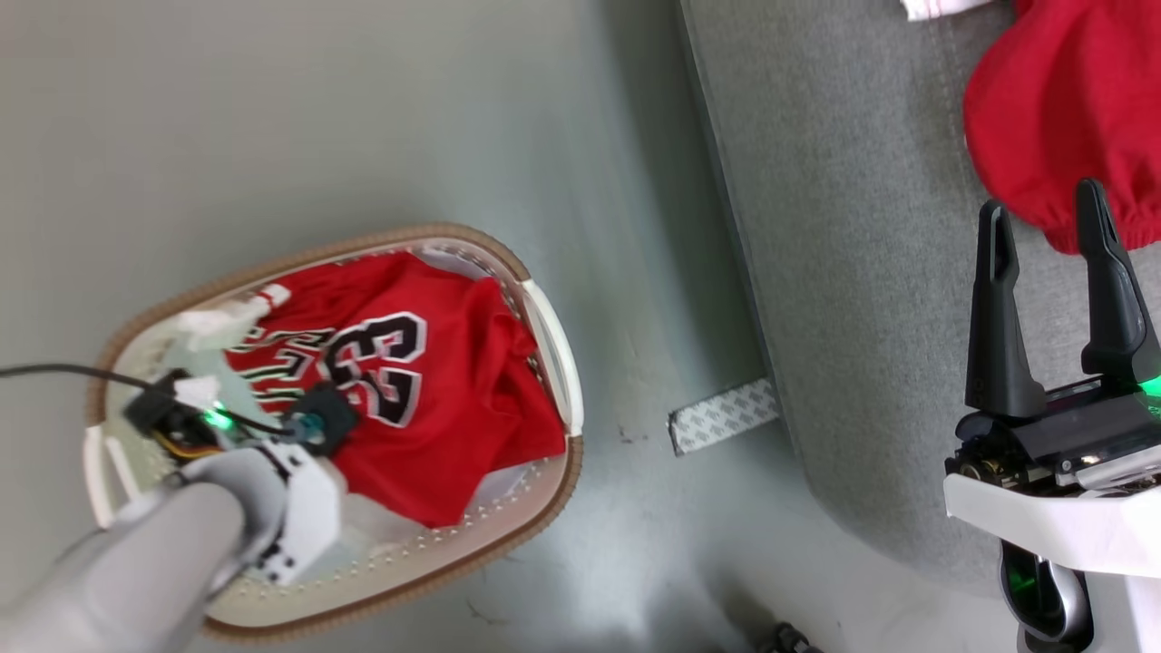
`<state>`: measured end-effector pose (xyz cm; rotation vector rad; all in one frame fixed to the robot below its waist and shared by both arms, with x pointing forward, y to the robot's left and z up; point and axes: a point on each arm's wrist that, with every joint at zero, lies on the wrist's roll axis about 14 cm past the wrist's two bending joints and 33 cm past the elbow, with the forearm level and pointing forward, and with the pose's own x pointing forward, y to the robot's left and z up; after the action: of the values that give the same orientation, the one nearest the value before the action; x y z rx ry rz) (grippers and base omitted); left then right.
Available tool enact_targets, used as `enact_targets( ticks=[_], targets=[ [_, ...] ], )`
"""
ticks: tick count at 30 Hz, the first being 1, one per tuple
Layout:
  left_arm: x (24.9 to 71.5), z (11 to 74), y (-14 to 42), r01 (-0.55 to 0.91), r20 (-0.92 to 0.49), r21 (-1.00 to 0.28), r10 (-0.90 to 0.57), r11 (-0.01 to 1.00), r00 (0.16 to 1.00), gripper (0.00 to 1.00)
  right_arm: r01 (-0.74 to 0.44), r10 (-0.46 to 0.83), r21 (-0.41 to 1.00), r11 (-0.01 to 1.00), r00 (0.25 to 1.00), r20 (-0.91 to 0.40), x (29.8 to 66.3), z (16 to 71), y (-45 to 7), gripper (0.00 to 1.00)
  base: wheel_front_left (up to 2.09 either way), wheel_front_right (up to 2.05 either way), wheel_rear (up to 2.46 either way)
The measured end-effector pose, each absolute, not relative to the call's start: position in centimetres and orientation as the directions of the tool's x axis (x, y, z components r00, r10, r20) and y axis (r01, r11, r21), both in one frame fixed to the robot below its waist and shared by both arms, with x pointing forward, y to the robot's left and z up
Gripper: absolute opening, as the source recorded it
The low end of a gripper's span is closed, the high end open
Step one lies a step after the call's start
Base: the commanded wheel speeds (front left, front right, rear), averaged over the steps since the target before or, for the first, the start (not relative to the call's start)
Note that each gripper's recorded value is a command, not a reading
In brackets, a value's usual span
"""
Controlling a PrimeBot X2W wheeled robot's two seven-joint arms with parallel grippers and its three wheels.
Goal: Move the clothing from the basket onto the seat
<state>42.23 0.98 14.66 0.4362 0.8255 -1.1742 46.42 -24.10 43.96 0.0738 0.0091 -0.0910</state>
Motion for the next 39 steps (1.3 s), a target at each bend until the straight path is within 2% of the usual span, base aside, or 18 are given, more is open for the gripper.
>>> enact_targets(
  ticks=[7, 20, 33, 39],
  targets=[
    [42.0, 20.7, -2.4, 0.907, -0.629, -0.161, -0.749, 0.389, 0.209, 0.0, 0.094, -0.096, 0.058, 0.994, 0.995, 0.039, 46.1, 46.2, -24.4, 1.0, 0.0, 0.0, 0.0],
    [43.0, 35.4, -4.8, 0.828, -0.328, -0.214, -0.837, 0.518, 0.439, 0.0, 0.089, -0.099, 0.096, 0.991, 0.99, 0.096, 43.1, 50.0, -23.8, 1.0, 0.0, 0.0, 0.0],
    [43.2, 52.0, -5.5, 0.811, -0.001, -0.12, -0.817, 0.572, 0.576, 0.0, -0.026, 0.003, 0.157, 0.987, 0.989, 0.15, 40.4, 52.8, -19.7, 1.0, 0.0, 0.0, 0.0],
    [43.4, 59.1, -3.9, 0.778, 0.146, -0.087, -0.765, 0.622, 0.628, 0.0, -0.134, 0.1, 0.19, 0.973, 0.979, 0.179, 39.8, 54.0, -16.1, 1.0, 0.0, 0.0, 0.0]
  ],
)
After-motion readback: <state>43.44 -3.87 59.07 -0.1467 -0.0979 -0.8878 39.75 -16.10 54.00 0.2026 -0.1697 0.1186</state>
